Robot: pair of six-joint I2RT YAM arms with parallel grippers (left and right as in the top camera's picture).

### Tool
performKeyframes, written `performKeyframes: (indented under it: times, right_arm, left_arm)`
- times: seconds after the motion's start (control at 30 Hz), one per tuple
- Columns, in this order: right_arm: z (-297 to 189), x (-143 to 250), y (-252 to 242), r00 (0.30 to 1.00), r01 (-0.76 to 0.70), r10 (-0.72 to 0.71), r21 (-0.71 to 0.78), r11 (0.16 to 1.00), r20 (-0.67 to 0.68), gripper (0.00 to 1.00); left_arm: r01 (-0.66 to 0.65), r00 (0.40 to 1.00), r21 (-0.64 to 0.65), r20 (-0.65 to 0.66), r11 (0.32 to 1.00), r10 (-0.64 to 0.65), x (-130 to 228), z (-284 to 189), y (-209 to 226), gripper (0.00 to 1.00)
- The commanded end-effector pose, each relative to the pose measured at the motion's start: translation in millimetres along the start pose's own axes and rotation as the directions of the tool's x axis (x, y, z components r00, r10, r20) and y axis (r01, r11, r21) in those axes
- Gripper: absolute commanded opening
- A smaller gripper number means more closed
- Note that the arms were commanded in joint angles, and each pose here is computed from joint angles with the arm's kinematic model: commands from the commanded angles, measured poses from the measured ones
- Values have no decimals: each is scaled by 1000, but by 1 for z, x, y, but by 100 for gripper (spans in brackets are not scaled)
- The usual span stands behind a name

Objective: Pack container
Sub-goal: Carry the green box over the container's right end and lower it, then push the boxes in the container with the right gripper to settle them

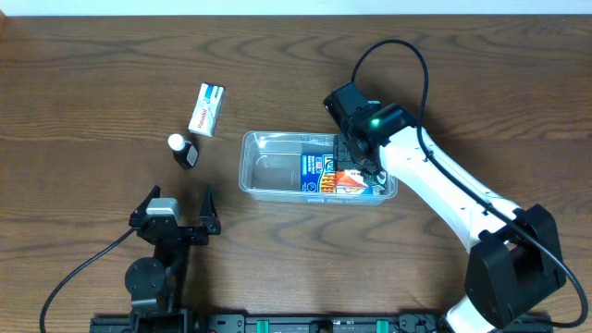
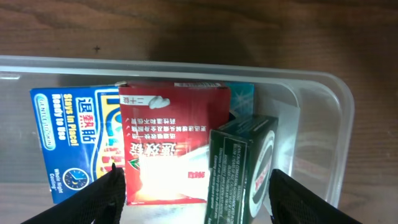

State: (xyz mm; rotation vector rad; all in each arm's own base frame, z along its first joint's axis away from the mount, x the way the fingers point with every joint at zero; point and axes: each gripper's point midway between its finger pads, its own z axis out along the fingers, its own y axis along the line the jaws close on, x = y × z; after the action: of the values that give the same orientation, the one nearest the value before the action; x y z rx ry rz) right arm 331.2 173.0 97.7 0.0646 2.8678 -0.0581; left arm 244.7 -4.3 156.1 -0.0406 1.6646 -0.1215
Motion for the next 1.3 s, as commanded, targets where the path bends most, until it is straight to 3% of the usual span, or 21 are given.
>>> performKeyframes:
  times: [0.0,1.27]
  right_arm:
    - [-2,-1,3,1000,21,-21,-4,1000,9,71]
    - [2,12,21,994,105,-107,-59,993,-27,66]
  left_arm:
    - [8,999,8,-45,1000,-7,15,1,0,98]
    - [8,999,8,-45,1000,-7,15,1,0,98]
